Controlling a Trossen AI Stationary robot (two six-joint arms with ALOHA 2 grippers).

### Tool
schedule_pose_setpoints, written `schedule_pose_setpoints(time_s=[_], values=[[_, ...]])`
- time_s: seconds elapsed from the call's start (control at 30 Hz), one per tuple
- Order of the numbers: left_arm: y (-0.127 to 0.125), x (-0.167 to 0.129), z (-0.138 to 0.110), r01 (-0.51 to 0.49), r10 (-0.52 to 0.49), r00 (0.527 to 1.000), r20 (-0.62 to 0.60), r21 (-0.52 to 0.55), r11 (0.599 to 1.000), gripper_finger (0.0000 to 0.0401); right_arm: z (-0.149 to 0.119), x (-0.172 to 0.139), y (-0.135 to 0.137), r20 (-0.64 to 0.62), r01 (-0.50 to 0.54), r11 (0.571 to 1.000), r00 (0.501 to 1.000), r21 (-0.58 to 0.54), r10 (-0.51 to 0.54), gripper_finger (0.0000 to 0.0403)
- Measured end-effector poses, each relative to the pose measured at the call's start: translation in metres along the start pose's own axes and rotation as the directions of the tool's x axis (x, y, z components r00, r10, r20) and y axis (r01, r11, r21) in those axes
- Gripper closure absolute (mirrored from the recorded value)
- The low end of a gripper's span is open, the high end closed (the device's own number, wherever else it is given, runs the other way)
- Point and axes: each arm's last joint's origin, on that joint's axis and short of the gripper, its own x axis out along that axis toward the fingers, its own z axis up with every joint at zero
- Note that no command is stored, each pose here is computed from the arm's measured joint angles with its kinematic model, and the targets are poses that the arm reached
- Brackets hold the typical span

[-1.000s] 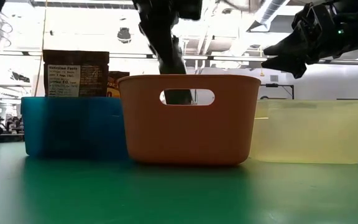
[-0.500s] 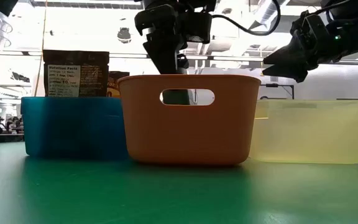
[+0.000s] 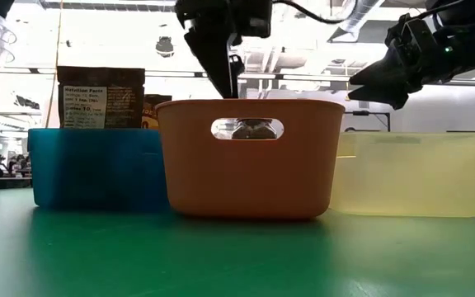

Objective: Sort spices by type
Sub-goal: Put the green seasoning bottle into the orange bin

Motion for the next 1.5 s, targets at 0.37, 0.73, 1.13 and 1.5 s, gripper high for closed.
schedule_pose_setpoints(time_s=[0.37, 0.73, 1.13, 1.5], values=[[0.087, -0.025, -0.019, -0.198, 0.204, 0.979, 0.001, -0.247, 0.949, 0.0099, 0.000, 0.000, 0.000, 0.000, 0.000, 1.000, 1.000, 0.002, 0.000, 0.0143], [0.157, -0.035, -0.037, -0.271, 0.310, 0.949, 0.050, -0.369, 0.889, 0.0099, 0.000, 0.000, 0.000, 0.000, -0.001, 1.000, 1.000, -0.001, 0.001, 0.0143], [0.188, -0.031, -0.053, -0.282, 0.365, 0.929, 0.061, -0.522, 0.805, 0.0098, 0.000, 0.000, 0.000, 0.000, -0.002, 1.000, 1.000, -0.008, 0.002, 0.0143], [0.193, -0.009, -0.065, -0.272, 0.371, 0.927, 0.047, -0.595, 0.756, 0.0098, 0.000, 0.000, 0.003, 0.005, -0.026, 1.000, 1.000, -0.011, 0.026, 0.0143]])
